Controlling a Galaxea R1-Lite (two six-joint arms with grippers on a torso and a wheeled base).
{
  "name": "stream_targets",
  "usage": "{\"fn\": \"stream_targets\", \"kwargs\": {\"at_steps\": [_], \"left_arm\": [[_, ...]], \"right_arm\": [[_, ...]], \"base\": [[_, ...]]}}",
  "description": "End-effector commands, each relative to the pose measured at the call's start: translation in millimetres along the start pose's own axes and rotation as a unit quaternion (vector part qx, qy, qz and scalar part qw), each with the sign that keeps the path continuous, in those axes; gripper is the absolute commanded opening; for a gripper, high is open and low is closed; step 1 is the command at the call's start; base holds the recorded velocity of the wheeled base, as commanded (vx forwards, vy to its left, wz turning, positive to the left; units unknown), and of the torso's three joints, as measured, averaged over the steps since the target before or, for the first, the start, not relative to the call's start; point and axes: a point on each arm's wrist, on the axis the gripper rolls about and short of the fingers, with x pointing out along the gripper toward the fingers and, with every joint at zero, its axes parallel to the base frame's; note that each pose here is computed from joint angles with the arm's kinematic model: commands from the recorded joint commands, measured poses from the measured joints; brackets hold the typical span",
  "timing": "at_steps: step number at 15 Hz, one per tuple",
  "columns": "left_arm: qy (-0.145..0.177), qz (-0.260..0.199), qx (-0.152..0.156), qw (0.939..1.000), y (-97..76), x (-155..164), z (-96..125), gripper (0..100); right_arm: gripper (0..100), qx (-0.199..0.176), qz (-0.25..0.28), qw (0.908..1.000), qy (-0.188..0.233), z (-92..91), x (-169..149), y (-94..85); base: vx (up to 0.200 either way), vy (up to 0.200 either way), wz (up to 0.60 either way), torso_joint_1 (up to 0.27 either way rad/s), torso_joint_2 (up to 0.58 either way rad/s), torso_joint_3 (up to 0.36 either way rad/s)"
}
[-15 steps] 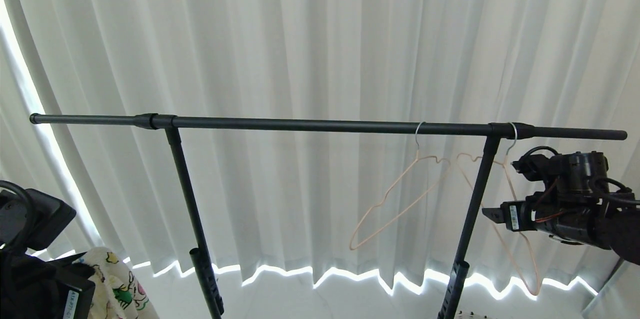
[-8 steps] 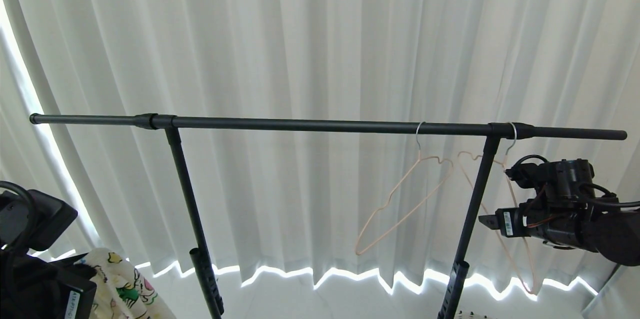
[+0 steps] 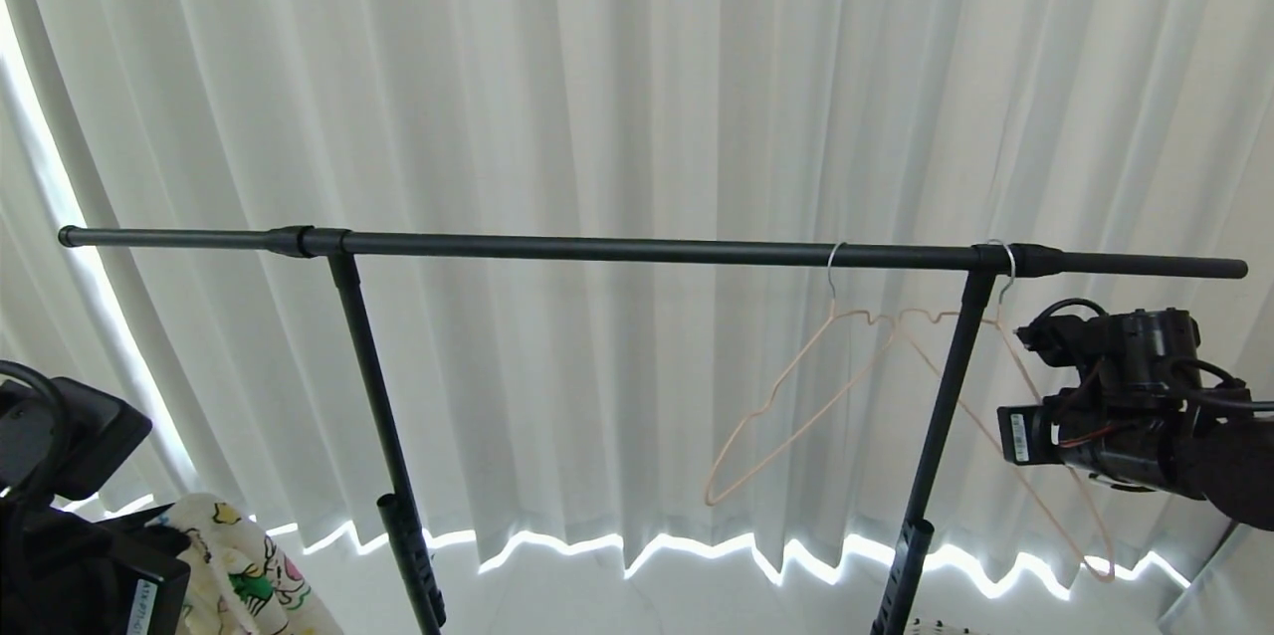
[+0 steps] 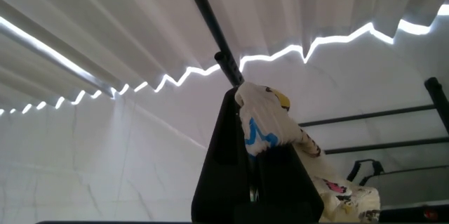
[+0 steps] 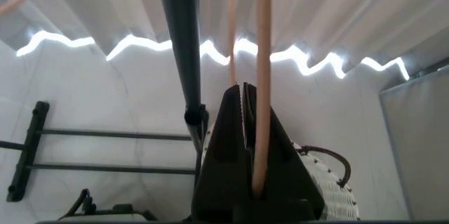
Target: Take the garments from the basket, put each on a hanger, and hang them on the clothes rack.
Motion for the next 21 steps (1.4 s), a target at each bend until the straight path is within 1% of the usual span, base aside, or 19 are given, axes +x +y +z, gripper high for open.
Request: {"fn": "stream_targets", "kwargs": {"at_steps": [1, 3, 6, 8, 9, 11, 13, 15, 16, 18, 20, 21], "left_arm": [[-0.001, 0.001, 0.000, 1.0000, 0.1, 0, 0, 0], [0.000, 0.002, -0.002, 1.0000, 0.3, 0, 0, 0], [0.002, 0.017, -0.011, 0.9998, 3.8, -2, -2, 0], [-0.001, 0.020, -0.012, 0.9997, 4.3, -3, -2, 0], [-0.001, 0.021, -0.013, 0.9997, 4.5, -4, -2, 0], [-0.002, 0.022, -0.014, 0.9997, 4.3, -4, -3, 0], [0.000, 0.025, -0.014, 0.9996, 4.5, -4, -3, 0], [0.001, 0.034, -0.016, 0.9993, 6.0, -5, -4, 0], [-0.004, 0.038, -0.015, 0.9992, 6.2, -8, -4, 0], [-0.002, 0.046, -0.014, 0.9989, 6.1, -9, -6, 0], [0.003, 0.045, -0.014, 0.9989, 4.8, -8, -9, 0], [-0.001, 0.045, -0.013, 0.9989, 4.8, -9, -9, 0]], "right_arm": [[0, 0.003, 0.001, 0.9998, -0.022, 7.2, -12, -0.9], [0, 0.004, 0.002, 0.9994, -0.033, 9.0, -22, -1.8], [0, 0.006, 0.004, 0.9983, -0.057, 11.4, -39, -3.6], [0, 0.008, 0.004, 0.9967, -0.081, 9.3, -46, -4.5], [0, 0.009, -0.001, 0.9960, -0.089, 5.5, -50, -5.4], [0, 0.011, -0.023, 0.9958, -0.088, -1.6, -59, -7.8], [0, 0.013, -0.027, 0.9949, -0.096, -3.7, -68, -9.1], [0, 0.012, -0.027, 0.9939, -0.106, -11.4, -84, -11.5], [0, 0.011, -0.028, 0.9939, -0.106, -20.1, -94, -13.0], [0, 0.006, -0.028, 0.9936, -0.110, -31.1, -107, -15.2], [0, -0.011, -0.030, 0.9929, -0.114, -43.9, -121, -17.5], [0, -0.017, -0.030, 0.9929, -0.114, -49.2, -127, -18.4]], "base": [[0.000, 0.000, 0.00, 0.000, 0.00, 0.000], [0.000, 0.000, 0.00, 0.000, 0.00, 0.000], [0.000, 0.000, 0.00, 0.000, 0.00, 0.000], [0.000, 0.000, 0.00, 0.000, 0.00, 0.000], [0.000, 0.000, 0.00, 0.000, 0.00, 0.000], [0.000, 0.000, 0.00, 0.000, 0.00, 0.000], [0.000, 0.000, 0.00, 0.000, 0.00, 0.000], [0.000, 0.000, 0.00, 0.000, 0.00, 0.000], [0.000, 0.000, 0.00, 0.000, 0.00, 0.000], [-0.200, 0.000, 0.00, 0.005, 0.00, -0.002], [-0.200, 0.000, 0.00, 0.002, 0.00, 0.002], [-0.200, 0.000, 0.00, 0.002, 0.00, 0.002]]}}
